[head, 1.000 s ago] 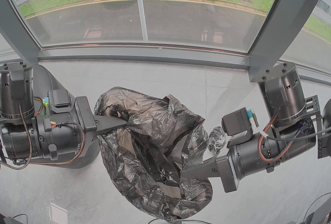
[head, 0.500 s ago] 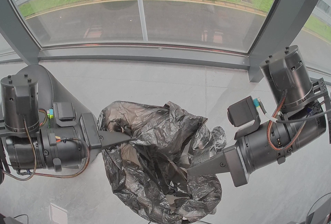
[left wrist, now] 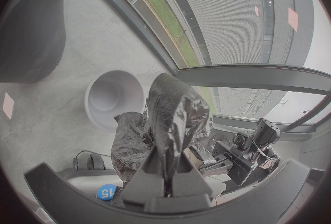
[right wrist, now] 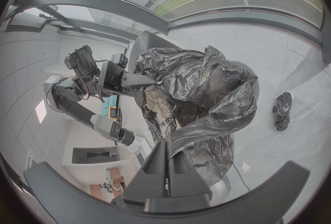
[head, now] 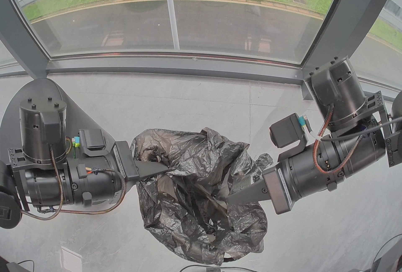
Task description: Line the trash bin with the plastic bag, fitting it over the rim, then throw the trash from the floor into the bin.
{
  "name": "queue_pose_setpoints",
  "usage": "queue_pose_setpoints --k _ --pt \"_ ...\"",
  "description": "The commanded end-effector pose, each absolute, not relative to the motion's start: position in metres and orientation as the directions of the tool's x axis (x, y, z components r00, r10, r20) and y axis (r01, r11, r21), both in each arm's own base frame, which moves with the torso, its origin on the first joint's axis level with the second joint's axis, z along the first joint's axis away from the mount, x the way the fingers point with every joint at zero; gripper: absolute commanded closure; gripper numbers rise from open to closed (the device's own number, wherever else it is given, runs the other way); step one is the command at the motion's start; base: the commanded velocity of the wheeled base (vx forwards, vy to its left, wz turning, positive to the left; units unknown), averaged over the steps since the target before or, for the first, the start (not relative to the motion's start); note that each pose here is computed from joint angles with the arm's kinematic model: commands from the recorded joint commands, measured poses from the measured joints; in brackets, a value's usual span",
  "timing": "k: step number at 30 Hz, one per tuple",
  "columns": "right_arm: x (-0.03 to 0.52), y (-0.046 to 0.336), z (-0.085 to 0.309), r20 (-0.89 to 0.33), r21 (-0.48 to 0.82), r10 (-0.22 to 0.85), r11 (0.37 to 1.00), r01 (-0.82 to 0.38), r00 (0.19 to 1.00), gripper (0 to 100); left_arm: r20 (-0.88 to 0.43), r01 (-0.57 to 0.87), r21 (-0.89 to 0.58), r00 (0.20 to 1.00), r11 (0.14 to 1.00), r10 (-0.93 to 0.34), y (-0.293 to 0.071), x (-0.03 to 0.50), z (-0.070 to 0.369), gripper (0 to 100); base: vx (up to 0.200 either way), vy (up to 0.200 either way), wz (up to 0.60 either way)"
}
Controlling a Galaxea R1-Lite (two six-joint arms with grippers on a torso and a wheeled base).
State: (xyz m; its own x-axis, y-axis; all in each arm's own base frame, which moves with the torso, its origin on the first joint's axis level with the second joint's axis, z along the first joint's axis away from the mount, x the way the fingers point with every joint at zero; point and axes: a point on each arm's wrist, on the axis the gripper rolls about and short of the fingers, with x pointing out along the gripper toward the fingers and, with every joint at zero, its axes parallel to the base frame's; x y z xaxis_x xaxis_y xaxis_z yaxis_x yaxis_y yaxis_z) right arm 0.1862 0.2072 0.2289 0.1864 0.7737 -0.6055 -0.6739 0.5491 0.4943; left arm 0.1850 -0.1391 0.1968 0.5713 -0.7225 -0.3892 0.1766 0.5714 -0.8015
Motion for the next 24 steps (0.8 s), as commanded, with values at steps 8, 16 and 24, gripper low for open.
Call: queue_pose_setpoints --k 8,16,24 --pt "0.243 0.223 0.201 -0.644 0.489 0.730 0.622 -0.612 0.227 100 -0.421 0.107 -0.813 0.572 0.572 -0.704 -0.140 0.240 0.161 100 0.000 0.000 0.00" --pt "0.272 0.247 0.165 -0.620 0.482 0.744 0.612 -0.627 0.249 100 -0.481 0.049 -0.776 0.598 0.628 -0.641 -0.126 0.269 0.135 100 0.000 0.000 0.00" --pt "0.295 0.260 0.132 -0.607 0.475 0.744 0.621 -0.623 0.279 100 -0.482 0.034 -0.769 0.626 0.638 -0.613 -0.119 0.288 0.120 100 0.000 0.000 0.00"
